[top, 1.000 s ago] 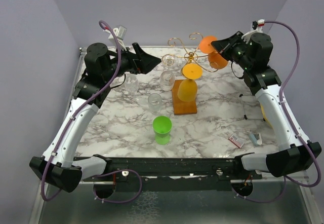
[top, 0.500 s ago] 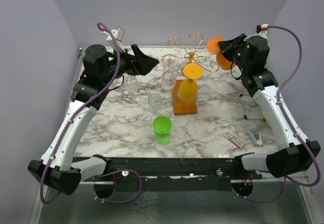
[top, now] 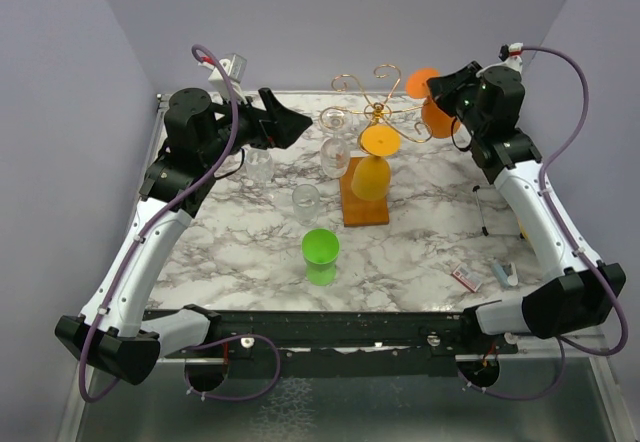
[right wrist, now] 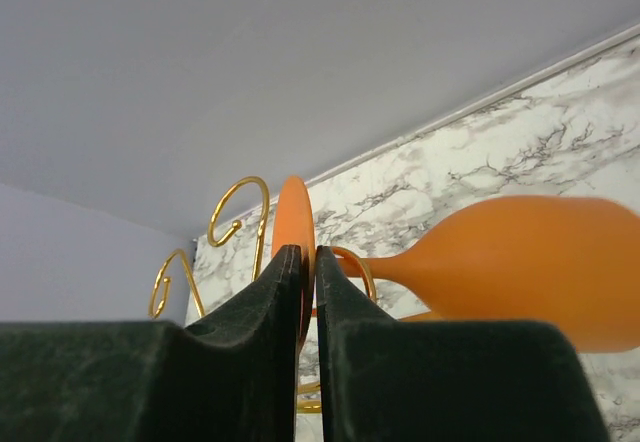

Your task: Place the wine glass upside down on the wine glass rack

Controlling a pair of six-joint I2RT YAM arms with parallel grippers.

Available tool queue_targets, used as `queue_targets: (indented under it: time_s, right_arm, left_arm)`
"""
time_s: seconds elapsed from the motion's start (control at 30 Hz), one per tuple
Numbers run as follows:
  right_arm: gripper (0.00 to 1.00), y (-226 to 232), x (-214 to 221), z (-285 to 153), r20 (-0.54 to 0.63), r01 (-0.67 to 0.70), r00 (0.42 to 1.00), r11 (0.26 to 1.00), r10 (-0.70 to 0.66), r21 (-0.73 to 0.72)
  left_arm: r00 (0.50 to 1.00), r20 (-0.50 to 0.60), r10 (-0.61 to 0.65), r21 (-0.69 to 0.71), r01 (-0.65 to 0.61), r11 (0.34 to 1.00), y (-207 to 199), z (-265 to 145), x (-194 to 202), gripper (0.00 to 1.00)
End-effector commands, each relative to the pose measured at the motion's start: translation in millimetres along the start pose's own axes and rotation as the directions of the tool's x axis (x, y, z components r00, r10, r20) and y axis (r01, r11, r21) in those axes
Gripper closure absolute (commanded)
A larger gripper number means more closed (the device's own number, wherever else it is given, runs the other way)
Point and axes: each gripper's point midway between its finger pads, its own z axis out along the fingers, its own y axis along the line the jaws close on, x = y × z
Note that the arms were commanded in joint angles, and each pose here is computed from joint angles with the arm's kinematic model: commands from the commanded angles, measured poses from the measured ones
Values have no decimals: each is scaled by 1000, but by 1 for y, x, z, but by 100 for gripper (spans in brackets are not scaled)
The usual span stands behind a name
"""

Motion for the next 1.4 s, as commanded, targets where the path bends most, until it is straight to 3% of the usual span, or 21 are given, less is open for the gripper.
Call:
queue_targets:
  time_s: [0.0,0.17,0.47,0.67,0.97,1.1,1.2,1.37]
  right_arm:
    - [81,4,-13,8,38,26,999,1000,-26,-4]
    - [61,3,-14,8,37,40,999,999,-40,4]
    - [44,-10,-21,-6,55,98,993,993,-102,73]
    - [39,-21,-21,-23,50,148,987,983,-154,112]
    - [35,-24,-28,-68,44,245,967,963,-251,111]
    - [35,-36,-25,-90,38,262,962,955,-270,142]
    - [35,-43,-23,-105,30,276,958,948,-284,158]
    - [35,-53,-18,-124,13,300,952,939,-306,171]
  left_arm:
    - [1000,3,20,-48,-20,999,9,-4,0,8]
    - [1000,-6,29,-73,-29,997,14,-6,3,8]
    - [999,-34,42,-141,-46,989,31,-9,15,8]
    - [997,-66,45,-190,-57,980,45,-12,28,1]
    - [989,-133,61,-330,-102,938,83,-27,60,2]
    - [980,-199,5,-403,-87,911,106,-30,87,25]
    - [974,-222,-38,-511,-83,855,129,-37,102,41]
    - [940,-317,-127,-435,-25,900,123,-24,136,42]
